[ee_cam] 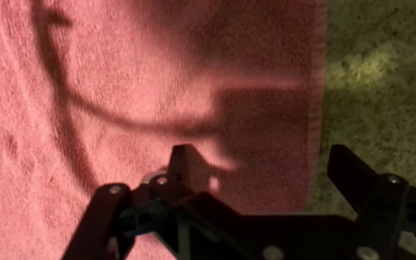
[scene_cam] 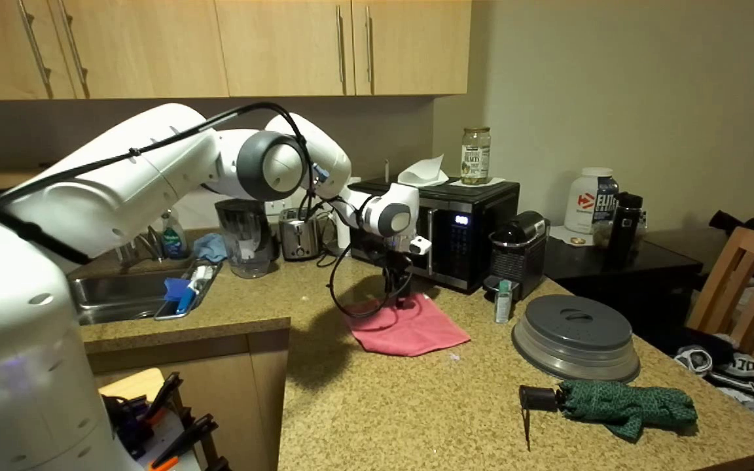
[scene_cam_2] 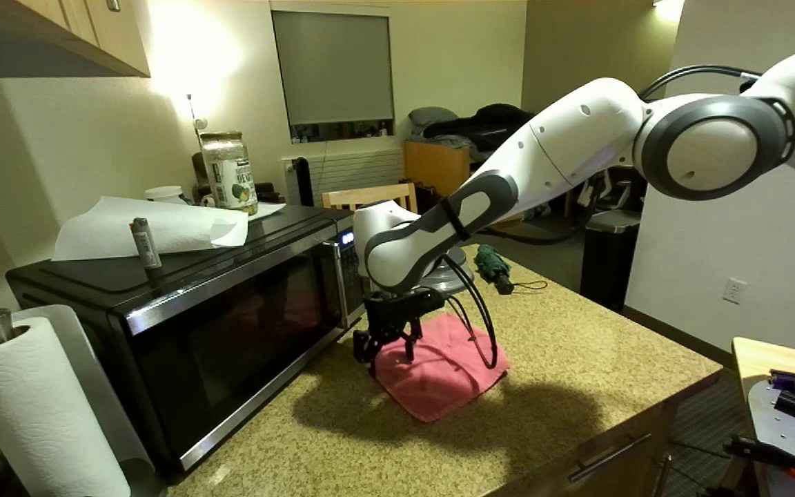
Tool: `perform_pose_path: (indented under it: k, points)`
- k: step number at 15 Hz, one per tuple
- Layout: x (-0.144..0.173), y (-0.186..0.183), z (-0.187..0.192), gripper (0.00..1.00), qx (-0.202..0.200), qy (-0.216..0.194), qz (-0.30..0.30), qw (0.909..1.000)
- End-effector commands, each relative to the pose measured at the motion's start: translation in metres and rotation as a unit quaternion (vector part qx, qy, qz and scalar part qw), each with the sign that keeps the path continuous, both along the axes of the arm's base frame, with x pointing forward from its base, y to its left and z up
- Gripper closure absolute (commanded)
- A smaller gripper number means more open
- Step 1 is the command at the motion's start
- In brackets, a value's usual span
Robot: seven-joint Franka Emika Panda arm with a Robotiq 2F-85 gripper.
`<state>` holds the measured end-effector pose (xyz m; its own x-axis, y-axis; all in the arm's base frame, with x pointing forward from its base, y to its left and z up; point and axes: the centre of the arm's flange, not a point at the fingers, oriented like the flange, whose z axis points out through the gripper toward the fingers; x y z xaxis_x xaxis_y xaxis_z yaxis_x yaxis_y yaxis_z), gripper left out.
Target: Spread the cloth on the table
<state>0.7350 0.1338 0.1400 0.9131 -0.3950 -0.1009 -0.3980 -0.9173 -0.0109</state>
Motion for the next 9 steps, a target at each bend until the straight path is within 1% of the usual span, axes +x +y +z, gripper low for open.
perform_pose_path:
  k: [1, 3, 6, 9]
  points:
    - [-0.067, -0.003, 0.007, 0.00, 0.016, 0.044, -0.009, 0.9989]
    - [-0.093, -0.003, 0.003, 0.00, 0.025, 0.068, -0.024, 0.9971]
    - [-0.123, -0.003, 0.008, 0.00, 0.035, 0.084, -0.045, 0.9948]
    - [-0.144, -0.001, 0.009, 0.00, 0.046, 0.095, -0.057, 0.9928]
